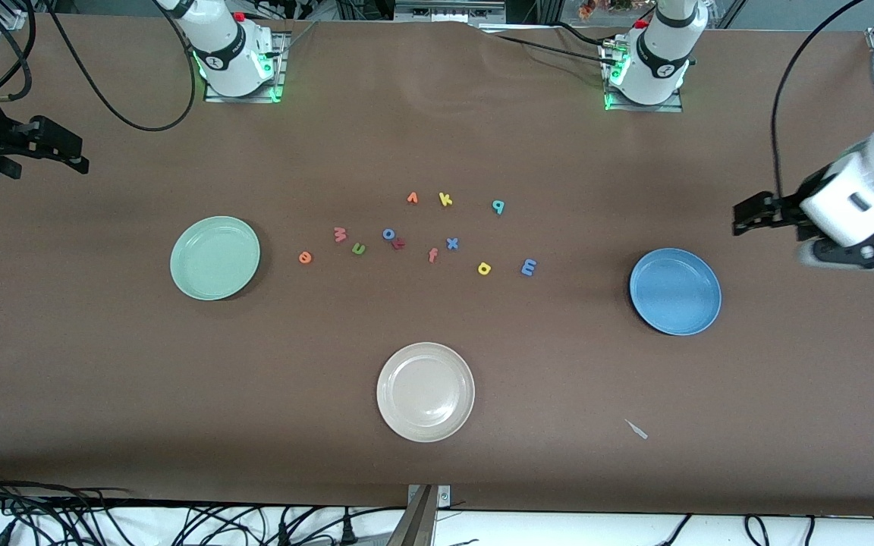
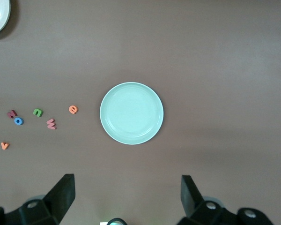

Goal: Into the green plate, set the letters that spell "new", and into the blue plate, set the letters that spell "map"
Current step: 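Reach the left gripper down to the blue letter m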

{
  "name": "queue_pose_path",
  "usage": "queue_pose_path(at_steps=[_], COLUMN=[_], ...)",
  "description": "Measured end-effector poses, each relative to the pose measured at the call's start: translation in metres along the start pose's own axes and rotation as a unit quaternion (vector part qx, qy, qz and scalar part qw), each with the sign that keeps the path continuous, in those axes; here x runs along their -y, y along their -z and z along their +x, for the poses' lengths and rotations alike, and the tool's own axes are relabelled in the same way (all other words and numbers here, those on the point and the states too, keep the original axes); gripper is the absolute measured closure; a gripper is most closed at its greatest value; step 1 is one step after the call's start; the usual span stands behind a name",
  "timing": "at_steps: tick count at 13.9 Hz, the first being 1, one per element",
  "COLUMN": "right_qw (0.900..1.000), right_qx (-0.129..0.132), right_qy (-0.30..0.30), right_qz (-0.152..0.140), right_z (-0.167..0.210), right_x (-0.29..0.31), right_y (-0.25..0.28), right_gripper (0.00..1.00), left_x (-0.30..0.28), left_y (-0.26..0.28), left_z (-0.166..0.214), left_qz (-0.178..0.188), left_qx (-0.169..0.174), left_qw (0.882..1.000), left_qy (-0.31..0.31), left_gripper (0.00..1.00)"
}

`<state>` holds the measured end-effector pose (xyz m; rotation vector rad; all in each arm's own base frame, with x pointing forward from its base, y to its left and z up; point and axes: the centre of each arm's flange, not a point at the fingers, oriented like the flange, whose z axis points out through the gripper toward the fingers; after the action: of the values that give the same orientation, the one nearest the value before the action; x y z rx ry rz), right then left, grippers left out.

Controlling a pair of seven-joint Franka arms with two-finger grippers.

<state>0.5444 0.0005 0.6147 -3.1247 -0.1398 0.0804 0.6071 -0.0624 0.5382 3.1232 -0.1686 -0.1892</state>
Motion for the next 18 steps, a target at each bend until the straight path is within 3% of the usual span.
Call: queue_pose_path(at_steps=[3,5,8,13,18], right_qw=[1.0,1.0,1.0,1.0,1.0], right_qx=[0.0,0.0,0.0,0.0,0.0], right_qy=[0.0,0.0,0.0,0.0,0.0], right_qz=[0.0,0.0,0.0,0.0,0.0], right_z=[0.0,0.0,0.0,0.0,0.0], right_x=[0.0,0.0,0.0,0.0,0.0], right_y=[0.0,0.0,0.0,0.0,0.0], right_gripper=[0.0,0.0,0.0,0.0,0.0], left_x=[-0.046,-0.065,-0.09,-0.152,-0.208], left_y=[-0.036,-0.065,-0.116,-0.196,-0.275], left_z=[0.013,0.021,0.03,0.012,-0.003], left_qz=[-0.007,-0.04,-0.058,-0.065,-0.029], left_qx=[0.031,0.047,0.031,-0.004,-0.01], left_qw=[0.999,0.997,0.997,0.996,0.998], left_qy=[-0.036,-0.043,-0.052,-0.059,-0.054], left_gripper=[0.0,0.0,0.0,0.0,0.02])
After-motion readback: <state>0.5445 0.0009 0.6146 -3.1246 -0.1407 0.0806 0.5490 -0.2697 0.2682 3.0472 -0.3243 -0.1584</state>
